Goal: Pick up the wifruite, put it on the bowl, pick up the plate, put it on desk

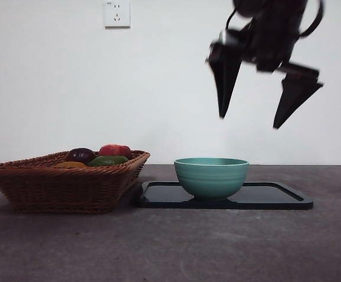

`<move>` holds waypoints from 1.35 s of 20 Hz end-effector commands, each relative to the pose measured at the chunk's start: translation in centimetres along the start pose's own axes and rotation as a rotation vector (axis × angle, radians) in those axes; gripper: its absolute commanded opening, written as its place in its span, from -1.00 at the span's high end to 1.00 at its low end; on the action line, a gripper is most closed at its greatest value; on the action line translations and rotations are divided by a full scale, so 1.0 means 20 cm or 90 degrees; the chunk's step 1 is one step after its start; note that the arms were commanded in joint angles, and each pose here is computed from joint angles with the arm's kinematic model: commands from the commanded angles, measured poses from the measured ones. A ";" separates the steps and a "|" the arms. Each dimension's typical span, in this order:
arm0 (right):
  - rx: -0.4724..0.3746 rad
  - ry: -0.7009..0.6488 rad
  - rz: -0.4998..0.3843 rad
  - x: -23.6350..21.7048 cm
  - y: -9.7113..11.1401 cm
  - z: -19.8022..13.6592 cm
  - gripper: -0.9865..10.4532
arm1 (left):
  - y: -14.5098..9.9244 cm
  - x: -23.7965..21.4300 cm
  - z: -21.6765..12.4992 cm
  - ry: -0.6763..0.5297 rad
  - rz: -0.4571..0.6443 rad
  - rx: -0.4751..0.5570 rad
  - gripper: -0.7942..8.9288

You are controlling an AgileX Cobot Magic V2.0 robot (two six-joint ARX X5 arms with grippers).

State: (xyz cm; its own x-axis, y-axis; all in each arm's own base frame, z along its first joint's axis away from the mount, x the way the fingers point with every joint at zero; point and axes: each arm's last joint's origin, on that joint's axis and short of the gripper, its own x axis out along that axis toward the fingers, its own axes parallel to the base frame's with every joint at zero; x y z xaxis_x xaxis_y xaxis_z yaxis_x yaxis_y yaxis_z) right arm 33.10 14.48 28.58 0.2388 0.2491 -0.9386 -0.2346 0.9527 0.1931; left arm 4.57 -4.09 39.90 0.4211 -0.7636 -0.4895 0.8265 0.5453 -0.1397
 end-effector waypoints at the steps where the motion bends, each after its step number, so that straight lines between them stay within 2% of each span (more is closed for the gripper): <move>1: -0.005 0.015 -0.014 0.11 -0.02 0.10 -0.07 | 0.00 -0.01 0.02 -0.010 -0.006 0.015 -0.45; 8: 0.028 0.028 -0.027 0.36 -0.15 0.22 -0.05 | 0.00 -0.01 0.02 -0.011 -0.005 0.015 -0.45; 12: 0.037 0.020 -0.023 0.40 -0.18 0.24 0.24 | 0.00 -0.01 0.02 -0.010 -0.005 0.015 -0.45; 14: 0.037 0.025 -0.019 0.41 -0.19 0.24 0.27 | 0.00 -0.01 0.02 -0.010 -0.006 0.015 -0.45; 18: 0.043 0.041 0.036 0.44 -0.18 0.24 0.32 | 0.00 -0.01 0.01 -0.010 -0.006 0.015 -0.45; 19: 0.046 0.048 0.040 0.46 -0.18 0.24 0.38 | 0.00 -0.01 0.01 -0.010 -0.006 0.015 -0.45; 21: 0.049 0.058 0.037 0.48 -0.19 0.23 0.61 | 0.00 -0.01 0.01 -0.009 -0.006 0.014 -0.45; 23: 0.050 0.060 0.037 0.48 -0.19 0.23 0.71 | 0.00 -0.01 0.01 -0.008 -0.006 0.014 -0.45; 24: 0.050 0.061 0.036 0.48 -0.19 0.23 0.81 | 0.00 -0.01 0.01 -0.008 -0.006 0.014 -0.45; 27: 0.050 0.055 0.035 0.46 -0.19 0.23 0.82 | -0.01 -0.01 0.01 -0.006 -0.006 0.013 -0.45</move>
State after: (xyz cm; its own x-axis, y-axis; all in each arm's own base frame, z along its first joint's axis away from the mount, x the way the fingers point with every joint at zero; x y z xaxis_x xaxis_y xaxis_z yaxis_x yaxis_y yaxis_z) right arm 40.13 13.73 20.40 0.1330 0.2866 -0.9488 -0.1669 0.9501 0.2636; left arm 4.54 -4.08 39.86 0.4186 -0.7622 -0.4937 0.8257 0.5459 -0.1426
